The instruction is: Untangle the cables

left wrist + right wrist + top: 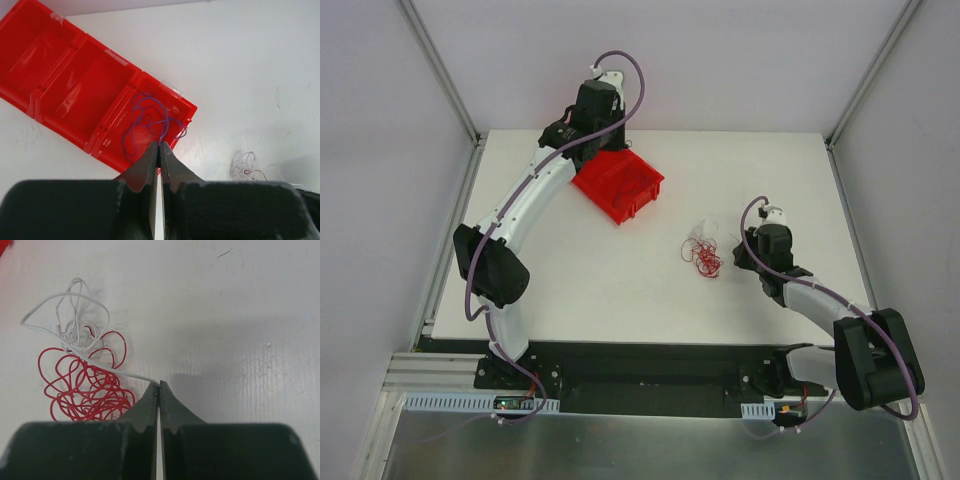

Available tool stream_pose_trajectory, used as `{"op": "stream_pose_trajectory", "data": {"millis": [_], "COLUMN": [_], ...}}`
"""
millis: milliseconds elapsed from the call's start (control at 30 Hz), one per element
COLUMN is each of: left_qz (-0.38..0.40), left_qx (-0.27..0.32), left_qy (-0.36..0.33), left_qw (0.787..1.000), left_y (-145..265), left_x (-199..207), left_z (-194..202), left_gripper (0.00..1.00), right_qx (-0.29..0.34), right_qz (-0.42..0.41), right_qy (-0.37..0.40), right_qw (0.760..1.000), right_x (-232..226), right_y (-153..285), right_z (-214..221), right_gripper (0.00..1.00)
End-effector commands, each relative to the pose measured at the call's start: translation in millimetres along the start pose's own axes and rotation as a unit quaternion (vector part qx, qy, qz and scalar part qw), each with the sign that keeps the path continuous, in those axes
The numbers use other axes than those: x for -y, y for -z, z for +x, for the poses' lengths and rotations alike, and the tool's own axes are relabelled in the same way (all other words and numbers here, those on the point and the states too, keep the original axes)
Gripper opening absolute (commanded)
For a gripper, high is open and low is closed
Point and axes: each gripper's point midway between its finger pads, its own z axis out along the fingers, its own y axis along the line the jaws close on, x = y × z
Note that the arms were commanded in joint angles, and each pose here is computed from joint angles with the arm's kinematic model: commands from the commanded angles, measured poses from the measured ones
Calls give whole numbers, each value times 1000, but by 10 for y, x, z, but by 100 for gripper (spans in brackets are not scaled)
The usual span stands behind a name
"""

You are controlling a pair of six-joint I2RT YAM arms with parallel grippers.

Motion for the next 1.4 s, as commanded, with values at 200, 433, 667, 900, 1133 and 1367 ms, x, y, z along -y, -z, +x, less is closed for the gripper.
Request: {"op": "stream_pose_trajectory", "data": {"millis": [200, 433, 667, 900, 1133, 1367], "left_qz": [-45, -33, -6, -18, -23, 55], "left_qx": [-25, -109, -157, -164, -116, -69], "left_qy": [-3, 6, 9, -10, -1, 29], "left_qw": [999, 993, 987, 986, 993, 996], "left_y": [-180, -599, -1037, -1135, -553, 328], "left_x": [-250, -262, -167, -230, -223, 10], "left_z": [300, 1041, 1403, 1424, 979, 698], "left_gripper": [0, 0, 0, 0, 54, 94], "right_qx": [26, 22, 20, 14, 3, 0], "right_qz": [-13, -16, -17, -17, -33, -46], "right_qy": [-1, -2, -2, -2, -1, 6], "right_qw": [1000, 1000, 1000, 1000, 999, 999], "right_x": [-90, -105, -110, -109, -174, -223], "right_y": [-24, -34, -39, -57, -74, -57], "right_z": [-230, -220, -212, -195, -167, -175], "right_gripper": [0, 1, 0, 0, 1, 0]}}
